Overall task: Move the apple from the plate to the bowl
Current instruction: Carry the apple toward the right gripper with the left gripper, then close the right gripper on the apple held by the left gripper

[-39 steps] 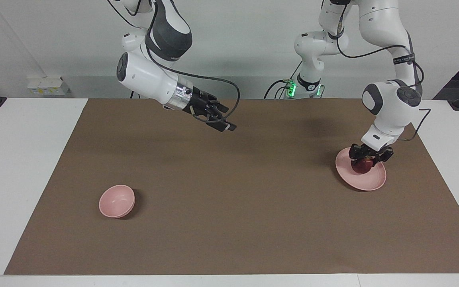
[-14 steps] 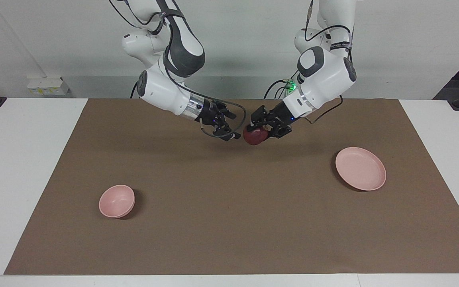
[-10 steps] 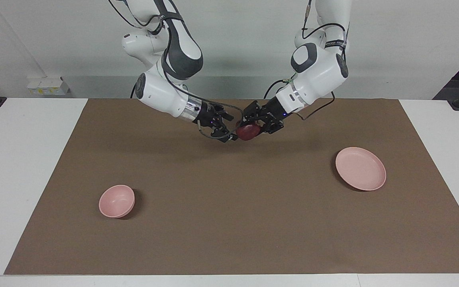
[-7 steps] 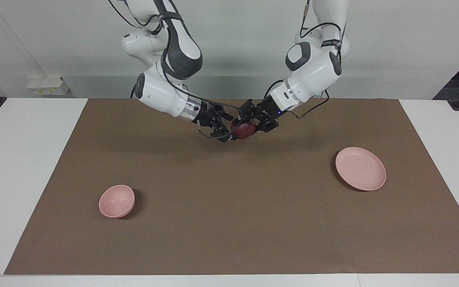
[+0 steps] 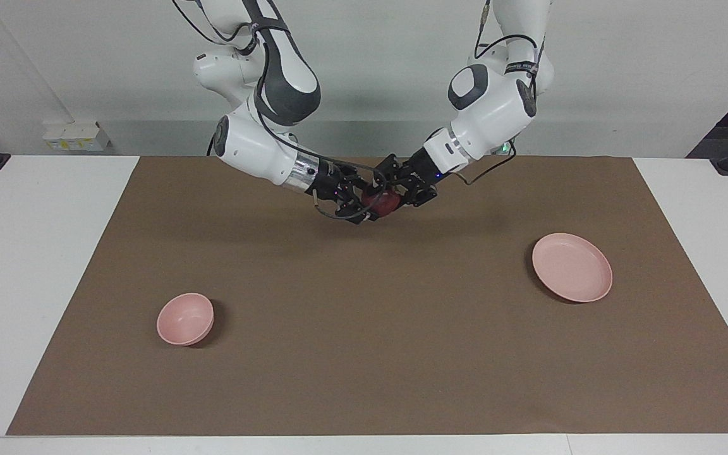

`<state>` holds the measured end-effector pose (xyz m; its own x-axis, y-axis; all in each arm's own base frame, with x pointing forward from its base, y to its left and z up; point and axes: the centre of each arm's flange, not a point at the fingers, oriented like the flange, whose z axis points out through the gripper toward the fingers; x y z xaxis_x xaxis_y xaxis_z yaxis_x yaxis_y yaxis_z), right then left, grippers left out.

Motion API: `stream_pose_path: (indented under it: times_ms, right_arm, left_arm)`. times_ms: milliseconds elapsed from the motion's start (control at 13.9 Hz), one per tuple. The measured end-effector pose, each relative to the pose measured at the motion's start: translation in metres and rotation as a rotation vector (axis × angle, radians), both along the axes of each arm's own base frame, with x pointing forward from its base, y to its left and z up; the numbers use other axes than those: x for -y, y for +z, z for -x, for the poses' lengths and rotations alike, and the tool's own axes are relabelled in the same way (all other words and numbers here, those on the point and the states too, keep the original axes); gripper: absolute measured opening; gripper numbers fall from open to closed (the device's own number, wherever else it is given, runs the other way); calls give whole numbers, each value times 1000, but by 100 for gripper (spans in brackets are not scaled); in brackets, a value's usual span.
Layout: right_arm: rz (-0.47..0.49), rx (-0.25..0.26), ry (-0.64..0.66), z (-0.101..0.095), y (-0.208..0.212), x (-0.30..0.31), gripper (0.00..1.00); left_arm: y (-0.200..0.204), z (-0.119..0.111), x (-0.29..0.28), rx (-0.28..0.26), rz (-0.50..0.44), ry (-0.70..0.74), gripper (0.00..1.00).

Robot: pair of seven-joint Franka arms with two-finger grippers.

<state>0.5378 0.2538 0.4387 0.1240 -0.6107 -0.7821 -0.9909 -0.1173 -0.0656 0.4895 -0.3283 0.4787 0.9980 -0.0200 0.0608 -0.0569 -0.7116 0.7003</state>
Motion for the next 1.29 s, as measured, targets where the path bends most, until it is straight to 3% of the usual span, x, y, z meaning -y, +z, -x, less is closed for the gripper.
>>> stream_pose_path:
  times_ms: [1005,1292]
  right_arm:
    - [-2,10,2,0,3,2,79]
    - [-1,21,1,0,5,0,79]
  left_arm:
    - [2,1,1,4,4,5,76]
    - [6,-1,1,-3,8,18,85]
